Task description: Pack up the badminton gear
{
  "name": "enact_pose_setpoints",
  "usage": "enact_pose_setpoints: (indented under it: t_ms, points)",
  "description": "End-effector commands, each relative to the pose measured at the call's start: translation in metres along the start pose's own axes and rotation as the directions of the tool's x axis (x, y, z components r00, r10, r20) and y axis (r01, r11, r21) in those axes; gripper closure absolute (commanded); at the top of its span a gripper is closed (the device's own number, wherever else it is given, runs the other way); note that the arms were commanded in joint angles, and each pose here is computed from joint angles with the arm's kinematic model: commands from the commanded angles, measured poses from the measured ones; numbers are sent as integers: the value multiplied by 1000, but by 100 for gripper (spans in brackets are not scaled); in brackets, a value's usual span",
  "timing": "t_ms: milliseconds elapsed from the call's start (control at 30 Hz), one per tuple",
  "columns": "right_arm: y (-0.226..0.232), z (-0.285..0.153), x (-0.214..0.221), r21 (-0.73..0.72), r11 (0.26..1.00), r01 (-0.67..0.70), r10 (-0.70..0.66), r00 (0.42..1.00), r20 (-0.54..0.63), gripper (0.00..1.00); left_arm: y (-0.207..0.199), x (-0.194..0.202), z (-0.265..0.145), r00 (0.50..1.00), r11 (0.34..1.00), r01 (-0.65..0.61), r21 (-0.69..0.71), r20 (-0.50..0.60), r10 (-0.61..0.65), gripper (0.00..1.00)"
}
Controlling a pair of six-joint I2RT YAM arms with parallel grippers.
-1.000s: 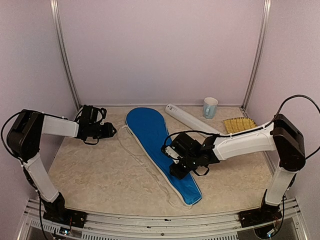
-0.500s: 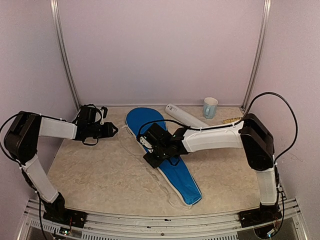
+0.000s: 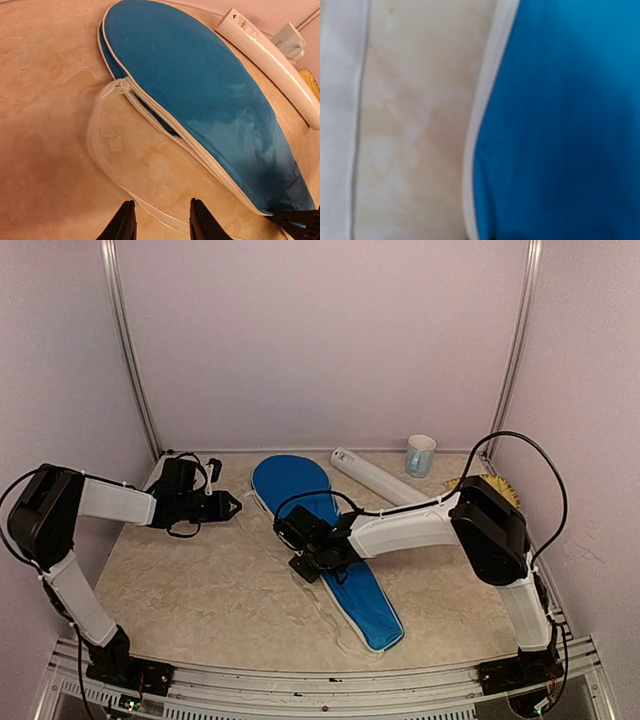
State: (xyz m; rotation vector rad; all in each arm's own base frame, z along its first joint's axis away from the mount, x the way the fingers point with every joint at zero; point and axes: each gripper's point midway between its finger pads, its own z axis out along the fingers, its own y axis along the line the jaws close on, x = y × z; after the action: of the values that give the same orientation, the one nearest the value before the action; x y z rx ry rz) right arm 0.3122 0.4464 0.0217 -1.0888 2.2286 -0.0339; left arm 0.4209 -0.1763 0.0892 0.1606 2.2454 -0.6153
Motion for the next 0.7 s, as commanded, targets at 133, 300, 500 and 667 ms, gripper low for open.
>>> enact_pose_setpoints:
  t_ms: [133, 300, 500, 667]
  points:
    - [37, -28, 97, -161, 983, 91, -114, 984, -140, 100, -51, 29, -2, 993, 992, -116, 42, -28, 117, 65]
    - [44, -53, 118, -242, 967, 82, -112, 987, -113, 100, -47, 45, 18, 987, 991, -130, 23, -95, 132, 66]
    - [38, -66, 139, -259, 962, 85, -121, 985, -125, 100, -54, 69, 35, 952, 975, -220, 36, -209, 222, 72]
    - [38, -71, 144, -268, 960, 83, -121, 984, -130, 100, -37, 80, 41, 944, 971, -236, -41, -249, 219, 75]
